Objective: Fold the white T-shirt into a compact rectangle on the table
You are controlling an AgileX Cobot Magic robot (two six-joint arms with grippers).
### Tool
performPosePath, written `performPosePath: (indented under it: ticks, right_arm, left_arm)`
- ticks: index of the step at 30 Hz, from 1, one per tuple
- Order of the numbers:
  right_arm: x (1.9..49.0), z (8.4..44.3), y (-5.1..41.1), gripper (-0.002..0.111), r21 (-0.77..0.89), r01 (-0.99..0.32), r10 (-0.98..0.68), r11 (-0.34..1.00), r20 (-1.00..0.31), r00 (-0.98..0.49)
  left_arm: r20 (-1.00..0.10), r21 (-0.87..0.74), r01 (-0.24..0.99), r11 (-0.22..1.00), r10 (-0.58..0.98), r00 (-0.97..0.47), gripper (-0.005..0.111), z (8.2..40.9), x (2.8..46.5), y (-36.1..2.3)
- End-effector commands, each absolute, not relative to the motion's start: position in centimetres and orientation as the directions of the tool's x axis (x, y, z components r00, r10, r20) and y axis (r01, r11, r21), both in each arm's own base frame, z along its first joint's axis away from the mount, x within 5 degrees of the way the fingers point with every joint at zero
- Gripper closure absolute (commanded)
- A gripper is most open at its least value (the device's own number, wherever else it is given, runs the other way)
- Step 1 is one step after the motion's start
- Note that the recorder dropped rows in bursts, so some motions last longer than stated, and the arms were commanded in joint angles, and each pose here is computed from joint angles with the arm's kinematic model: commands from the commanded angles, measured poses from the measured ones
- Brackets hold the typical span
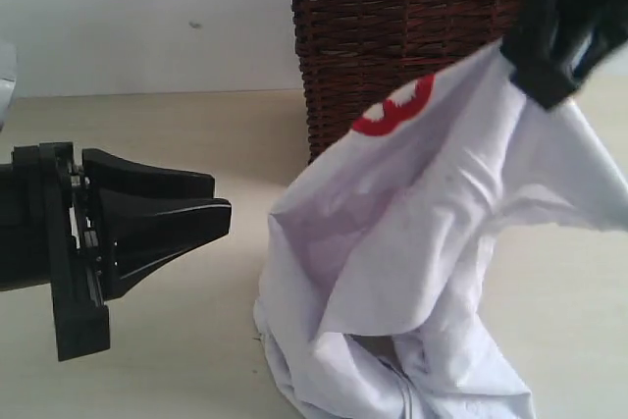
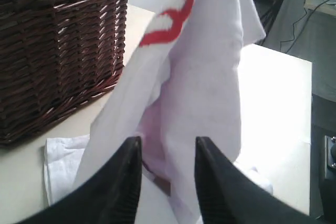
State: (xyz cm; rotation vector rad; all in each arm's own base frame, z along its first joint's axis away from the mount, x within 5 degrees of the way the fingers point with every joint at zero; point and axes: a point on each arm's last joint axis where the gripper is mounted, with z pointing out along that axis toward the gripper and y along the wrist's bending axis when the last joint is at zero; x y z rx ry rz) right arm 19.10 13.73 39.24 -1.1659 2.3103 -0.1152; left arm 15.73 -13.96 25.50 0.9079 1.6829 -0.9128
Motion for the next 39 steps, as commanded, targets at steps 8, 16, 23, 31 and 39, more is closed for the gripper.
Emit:
performPosePath:
  ticks: [8, 16, 23, 31, 39]
  right_arm:
    - [23.5, 28.5, 10.8, 0.077, -0.772, -0.515, -0.785, 0.373, 0.033, -0.618]
    - [22.6, 29.9, 10.6, 0.049, -0.721, -0.408, -0.703, 0.559, -0.151, -0.695]
    - [21.7, 29.5, 11.6, 0.050, -0.573, -0.459, -0.675, 0.679, -0.242, -0.697]
    - [21.6, 29.1, 12.6, 0.050, -0.471, -0.479, -0.649, 0.741, -0.320, -0.690]
    - [21.5, 29.1, 12.7, 0.050, -0.454, -0.481, -0.641, 0.750, -0.319, -0.699]
  left_arm:
    - [-0.955, -0.155, 0.881, 0.447, 0.159, -0.249, 0.071, 25.5, 15.8, -14.0]
    - [-0.925, -0.246, 0.869, 0.430, 0.163, -0.342, 0.071, 24.8, 15.6, -14.5]
    - [-0.815, -0.198, 0.922, 0.332, 0.467, -0.343, 0.057, 19.7, 14.5, -18.6]
    - [-0.740, -0.084, 0.899, 0.430, 0.578, -0.345, 0.046, 17.9, 16.1, -22.2]
    - [-0.706, -0.129, 0.862, 0.491, 0.565, -0.428, 0.046, 16.3, 18.0, -24.1]
